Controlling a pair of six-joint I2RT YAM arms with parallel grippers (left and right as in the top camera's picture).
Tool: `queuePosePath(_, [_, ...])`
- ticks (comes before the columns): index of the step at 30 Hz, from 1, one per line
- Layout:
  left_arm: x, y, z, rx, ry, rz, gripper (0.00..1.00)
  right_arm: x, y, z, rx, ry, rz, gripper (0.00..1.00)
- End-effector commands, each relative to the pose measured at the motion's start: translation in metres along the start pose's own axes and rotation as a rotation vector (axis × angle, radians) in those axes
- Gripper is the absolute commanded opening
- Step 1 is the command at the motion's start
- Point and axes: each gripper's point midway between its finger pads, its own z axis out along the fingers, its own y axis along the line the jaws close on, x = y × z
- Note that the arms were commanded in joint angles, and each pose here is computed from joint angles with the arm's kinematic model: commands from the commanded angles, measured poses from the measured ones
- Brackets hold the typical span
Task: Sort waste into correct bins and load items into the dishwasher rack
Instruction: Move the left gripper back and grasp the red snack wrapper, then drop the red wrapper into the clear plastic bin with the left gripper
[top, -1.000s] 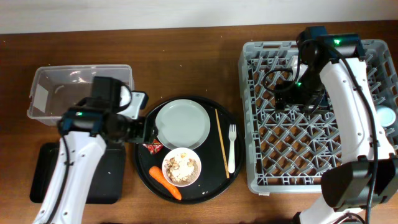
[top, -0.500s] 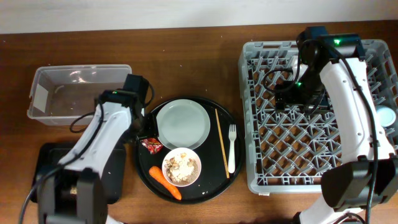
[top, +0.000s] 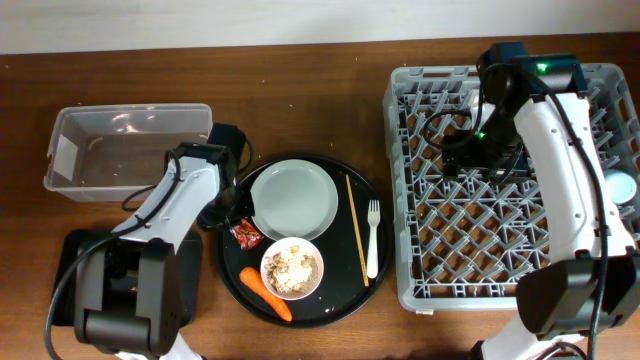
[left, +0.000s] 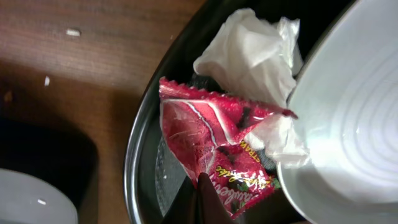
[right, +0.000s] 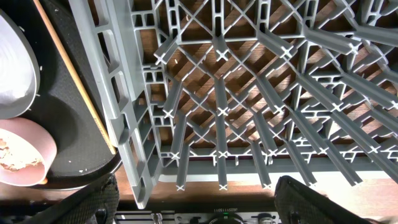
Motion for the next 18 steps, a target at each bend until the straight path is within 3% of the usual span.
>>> queuePosePath(1, [0.005,0.002,-0.006,-0.012,0.017,-0.001,0.01,0.002,-0.002,-0.005,0.01,-0.019,0.0,0.84])
queuePosePath(6, [0.012,0.008,-0.046,0.006,-0.033,-0.004,0.01,0.002,-0.002,-0.005,0.01,-0.019,0.0,0.84])
queuePosePath(13, [0.031,0.042,-0.118,-0.035,-0.233,-0.024,0.0,0.002,-0.002,-0.005,0.01,-0.019,0.0,0.84])
queuePosePath(18, [-0.001,0.045,-0.149,0.032,-0.447,-0.09,0.0,0.002,-0.002,-0.005,0.01,-0.018,0.0,0.84])
